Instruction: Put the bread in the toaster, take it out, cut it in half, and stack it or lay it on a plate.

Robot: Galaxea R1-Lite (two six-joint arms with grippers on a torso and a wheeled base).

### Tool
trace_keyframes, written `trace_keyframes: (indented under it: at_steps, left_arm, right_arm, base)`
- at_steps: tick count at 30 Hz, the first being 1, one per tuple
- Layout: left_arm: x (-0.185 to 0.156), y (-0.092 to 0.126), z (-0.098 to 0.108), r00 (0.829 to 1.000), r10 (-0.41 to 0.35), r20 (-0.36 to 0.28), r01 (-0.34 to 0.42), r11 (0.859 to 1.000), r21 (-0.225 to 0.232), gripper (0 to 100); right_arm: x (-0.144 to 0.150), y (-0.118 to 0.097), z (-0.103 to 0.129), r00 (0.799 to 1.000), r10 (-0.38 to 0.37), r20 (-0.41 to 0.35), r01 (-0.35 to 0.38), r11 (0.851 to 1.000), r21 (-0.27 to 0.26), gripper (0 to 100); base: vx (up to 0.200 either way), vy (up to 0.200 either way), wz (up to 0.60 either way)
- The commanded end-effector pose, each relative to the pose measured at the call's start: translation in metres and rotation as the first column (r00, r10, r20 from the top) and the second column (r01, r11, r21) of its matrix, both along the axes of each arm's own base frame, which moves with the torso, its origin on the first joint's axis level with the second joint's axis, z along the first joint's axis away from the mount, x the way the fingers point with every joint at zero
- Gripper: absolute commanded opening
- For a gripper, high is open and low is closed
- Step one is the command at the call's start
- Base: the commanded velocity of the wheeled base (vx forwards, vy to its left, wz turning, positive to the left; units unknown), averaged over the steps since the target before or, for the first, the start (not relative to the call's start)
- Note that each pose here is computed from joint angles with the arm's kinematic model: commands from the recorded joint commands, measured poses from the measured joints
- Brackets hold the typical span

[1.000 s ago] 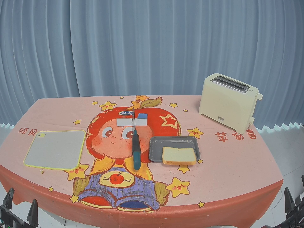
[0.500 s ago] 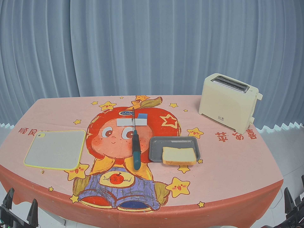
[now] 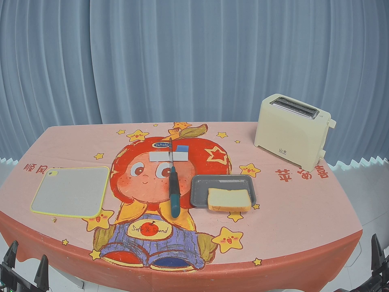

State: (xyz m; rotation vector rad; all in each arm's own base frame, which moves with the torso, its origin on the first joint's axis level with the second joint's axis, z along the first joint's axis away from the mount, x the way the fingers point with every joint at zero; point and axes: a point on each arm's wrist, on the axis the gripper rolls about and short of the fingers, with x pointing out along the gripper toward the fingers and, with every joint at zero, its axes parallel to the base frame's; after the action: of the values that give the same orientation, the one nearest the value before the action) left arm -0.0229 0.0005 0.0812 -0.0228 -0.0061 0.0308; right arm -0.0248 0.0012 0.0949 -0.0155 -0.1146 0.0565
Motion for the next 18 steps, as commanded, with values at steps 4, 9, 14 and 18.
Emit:
trace_keyframes:
  at_steps: [4,9,14,18]
  left_arm:
    - [0.001,0.000,-0.005,1.000,0.001,-0.016,-0.001,1.000,0.000,100]
    - [0.001,0.000,-0.005,1.000,0.001,-0.016,-0.001,1.000,0.000,100]
    - [0.001,0.000,-0.005,1.000,0.001,-0.016,-0.001,1.000,0.000,100]
    - [0.001,0.000,-0.005,1.000,0.001,-0.016,-0.001,1.000,0.000,100]
  right_arm:
    - [-0.006,0.001,0.011,0.997,0.050,0.056,-0.050,0.999,-0.004,100]
    - [-0.002,0.000,0.023,0.996,0.085,0.022,-0.086,0.996,0.024,100]
    - [0.003,-0.001,0.029,0.991,0.133,-0.019,-0.132,0.990,0.046,100]
    - [0.005,-0.001,0.030,0.991,0.130,-0.036,-0.129,0.991,0.047,100]
  base:
    - [0.000,0.000,0.00]
    - [0.000,0.000,0.00]
    - [0.000,0.000,0.00]
    - [0.000,0.000,0.00]
